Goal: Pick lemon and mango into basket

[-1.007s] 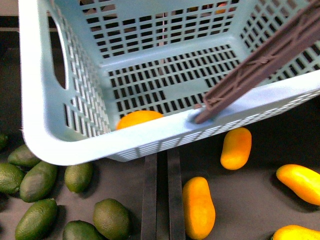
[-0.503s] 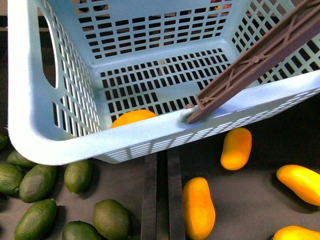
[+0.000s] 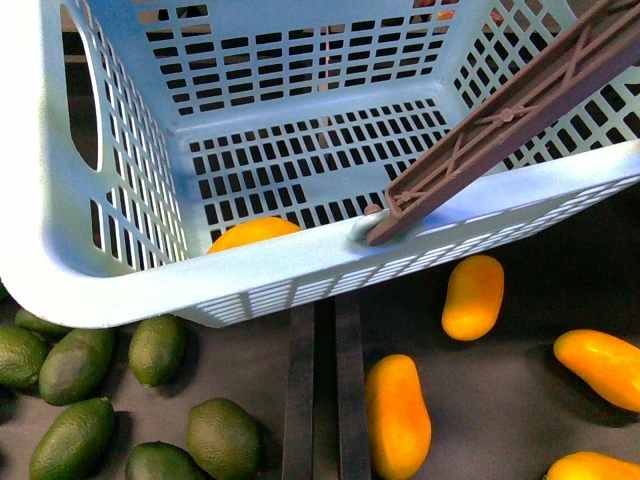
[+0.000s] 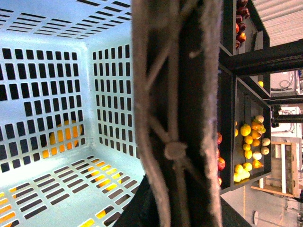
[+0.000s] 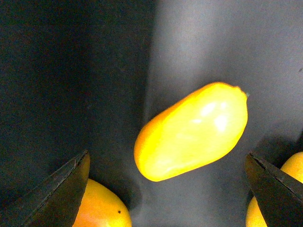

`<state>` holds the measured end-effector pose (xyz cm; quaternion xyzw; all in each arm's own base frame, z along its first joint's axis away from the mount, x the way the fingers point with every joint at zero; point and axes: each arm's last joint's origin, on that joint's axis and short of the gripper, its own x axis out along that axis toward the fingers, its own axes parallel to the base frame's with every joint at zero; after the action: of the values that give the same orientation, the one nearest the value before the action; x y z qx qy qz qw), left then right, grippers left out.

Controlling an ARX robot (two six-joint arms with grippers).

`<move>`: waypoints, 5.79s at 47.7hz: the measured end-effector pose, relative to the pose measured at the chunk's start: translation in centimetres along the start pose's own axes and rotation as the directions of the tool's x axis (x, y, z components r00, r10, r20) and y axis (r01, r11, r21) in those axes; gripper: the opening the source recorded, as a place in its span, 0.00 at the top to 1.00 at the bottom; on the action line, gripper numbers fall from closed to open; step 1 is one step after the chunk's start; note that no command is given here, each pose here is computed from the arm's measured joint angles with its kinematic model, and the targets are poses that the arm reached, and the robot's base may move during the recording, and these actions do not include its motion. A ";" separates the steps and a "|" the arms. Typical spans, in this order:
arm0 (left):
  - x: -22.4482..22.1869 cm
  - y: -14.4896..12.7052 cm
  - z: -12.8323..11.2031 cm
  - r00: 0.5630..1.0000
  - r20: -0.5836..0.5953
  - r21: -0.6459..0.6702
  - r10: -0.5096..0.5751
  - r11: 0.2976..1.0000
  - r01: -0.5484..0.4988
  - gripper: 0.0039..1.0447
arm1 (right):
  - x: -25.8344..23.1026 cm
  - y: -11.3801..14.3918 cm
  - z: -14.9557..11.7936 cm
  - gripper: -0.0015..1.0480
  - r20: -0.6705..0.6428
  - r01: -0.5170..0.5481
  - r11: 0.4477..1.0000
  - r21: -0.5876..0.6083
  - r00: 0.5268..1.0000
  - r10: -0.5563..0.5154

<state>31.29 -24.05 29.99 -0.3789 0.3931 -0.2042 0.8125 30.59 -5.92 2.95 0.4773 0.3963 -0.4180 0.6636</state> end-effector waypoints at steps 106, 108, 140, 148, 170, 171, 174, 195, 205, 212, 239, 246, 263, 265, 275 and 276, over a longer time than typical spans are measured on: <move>0.0 0.0 0.0 1.000 -0.007 -0.001 -0.004 1.000 0.004 0.96 | 6.4 0.7 -0.9 0.42 -0.028 0.065 0.995 0.078 0.998 -0.063; 0.0 0.0 0.0 1.000 -0.007 -0.001 -0.005 1.000 0.005 0.96 | 5.2 0.6 -0.2 0.42 0.001 0.037 0.996 0.077 0.999 -0.038; 0.0 0.0 0.0 1.000 -0.006 -0.001 -0.004 1.000 0.004 0.96 | -19.4 0.8 3.6 0.42 0.351 -0.527 0.839 -0.133 0.767 0.537; 0.0 0.0 0.0 1.000 -0.007 -0.001 -0.004 1.000 0.004 0.96 | -21.9 3.1 0.1 0.42 0.301 -0.582 0.764 -0.278 0.703 0.644; 0.0 0.0 0.0 1.000 -0.004 0.000 -0.002 1.000 0.002 0.96 | -23.0 9.9 -7.0 0.42 0.123 -0.596 0.599 -0.534 0.647 0.753; 0.0 0.0 0.0 1.000 -0.004 0.000 -0.002 1.000 0.002 0.96 | -22.9 10.0 -7.2 0.42 0.120 -0.593 0.598 -0.539 0.648 0.752; 0.0 0.0 0.0 1.000 -0.004 -0.001 -0.002 1.000 0.002 0.96 | -22.6 10.4 -7.6 0.42 0.110 -0.585 0.592 -0.554 0.653 0.749; 0.0 0.0 0.0 1.000 -0.001 0.000 -0.001 1.000 0.001 0.96 | -21.3 12.5 -9.4 0.37 0.062 -0.539 0.555 -0.633 0.680 0.731; 0.0 0.0 0.0 1.000 -0.003 -0.001 -0.002 1.000 0.002 0.96 | -22.1 12.3 -9.4 0.07 0.060 -0.545 0.544 -0.638 0.670 0.740; 0.1 0.1 -0.1 1.000 -0.009 -0.005 -0.001 1.000 0.001 0.96 | -22.7 11.2 -8.6 0.08 0.091 -0.539 0.560 -0.629 0.665 0.742; 0.1 0.1 -0.1 1.000 -0.012 -0.004 -0.003 1.000 0.002 0.96 | -25.8 1.3 -4.3 0.32 0.111 -0.460 0.295 -0.838 0.384 0.916; 0.1 0.1 0.0 1.000 -0.002 -0.001 0.003 1.000 -0.003 0.96 | -24.2 -2.1 -4.1 0.60 0.126 -0.247 0.216 -0.945 0.332 0.935; 0.1 0.1 0.0 1.000 -0.008 -0.005 0.000 1.000 0.000 0.96 | -21.5 -7.3 -3.7 0.98 0.127 -0.185 0.199 -0.962 0.343 0.931; 0.1 0.1 0.0 1.000 -0.008 -0.004 0.000 1.000 0.000 0.96 | -21.3 -7.8 -3.9 0.98 0.124 -0.185 0.196 -0.963 0.343 0.931; 0.1 0.1 0.0 1.000 -0.007 -0.003 0.001 1.000 -0.001 0.96 | -20.8 -9.5 -4.3 0.98 0.124 -0.183 0.196 -0.963 0.345 0.930; 0.1 0.1 0.0 1.000 -0.007 -0.003 0.000 1.000 0.000 0.96 | -20.7 -9.7 -4.3 0.98 0.124 -0.183 0.196 -0.963 0.345 0.930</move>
<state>31.33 -24.05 29.86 -0.3795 0.3965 -0.2049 0.8104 14.01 0.04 18.21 0.0033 0.0047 0.0004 1.0000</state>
